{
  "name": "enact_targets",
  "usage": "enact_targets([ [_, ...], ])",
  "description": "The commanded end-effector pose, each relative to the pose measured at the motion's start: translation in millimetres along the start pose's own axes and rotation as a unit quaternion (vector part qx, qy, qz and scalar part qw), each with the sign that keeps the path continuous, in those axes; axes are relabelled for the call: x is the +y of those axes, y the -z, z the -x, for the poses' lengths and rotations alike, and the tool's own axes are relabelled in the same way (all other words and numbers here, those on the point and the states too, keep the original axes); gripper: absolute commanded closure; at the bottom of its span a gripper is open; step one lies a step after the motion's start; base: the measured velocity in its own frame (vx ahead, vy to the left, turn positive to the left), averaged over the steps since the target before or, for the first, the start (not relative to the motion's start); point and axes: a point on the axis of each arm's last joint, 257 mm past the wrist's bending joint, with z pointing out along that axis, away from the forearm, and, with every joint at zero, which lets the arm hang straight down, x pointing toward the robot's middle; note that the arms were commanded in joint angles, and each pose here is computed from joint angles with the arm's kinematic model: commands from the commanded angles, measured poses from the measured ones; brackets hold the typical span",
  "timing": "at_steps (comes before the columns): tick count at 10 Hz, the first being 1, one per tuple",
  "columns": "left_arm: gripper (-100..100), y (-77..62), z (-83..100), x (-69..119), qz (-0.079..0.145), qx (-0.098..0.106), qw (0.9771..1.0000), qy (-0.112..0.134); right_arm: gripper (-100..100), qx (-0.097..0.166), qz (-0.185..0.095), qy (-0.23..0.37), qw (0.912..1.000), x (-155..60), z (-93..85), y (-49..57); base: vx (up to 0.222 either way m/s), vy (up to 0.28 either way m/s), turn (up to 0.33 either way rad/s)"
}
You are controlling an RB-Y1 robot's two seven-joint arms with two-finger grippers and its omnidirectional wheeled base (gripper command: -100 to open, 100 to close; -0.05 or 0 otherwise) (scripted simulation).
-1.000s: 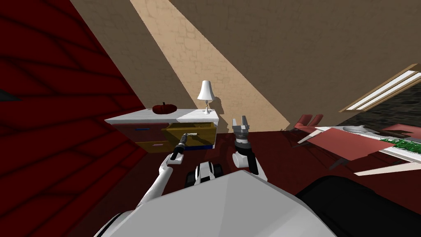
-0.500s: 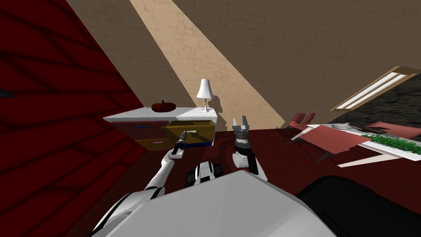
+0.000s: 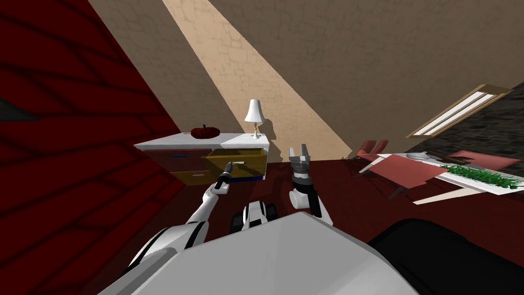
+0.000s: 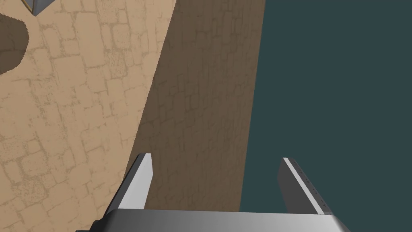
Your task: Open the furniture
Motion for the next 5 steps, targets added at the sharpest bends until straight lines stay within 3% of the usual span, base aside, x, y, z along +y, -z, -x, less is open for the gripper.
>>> enact_targets([
  [1,100,-11.5,12.2,-10.3,-0.010,-0.011,0.9999,0.005,0,0.000,0.000,0.000,1.0000,0.0,0.0,0.0,-0.126,-0.008,-0.054],
  [3,100,-20.5,8.4,-15.3,-0.008,-0.007,0.9999,0.004,0,0.000,0.000,0.000,1.0000,0.0,0.0,0.0,-0.101,0.005,-0.009],
  [4,-100,-20.3,16.4,-16.8,-0.006,-0.016,0.9999,-0.003,0,0.000,0.000,0.000,1.0000,0.0,0.0,0.0,-0.060,0.079,-0.301],
  [5,-100,-19.7,25.4,-15.7,-0.005,-0.025,0.9997,-0.001,0,0.000,0.000,0.000,1.0000,0.0,0.0,-0.1,-0.074,0.090,-0.386],
])
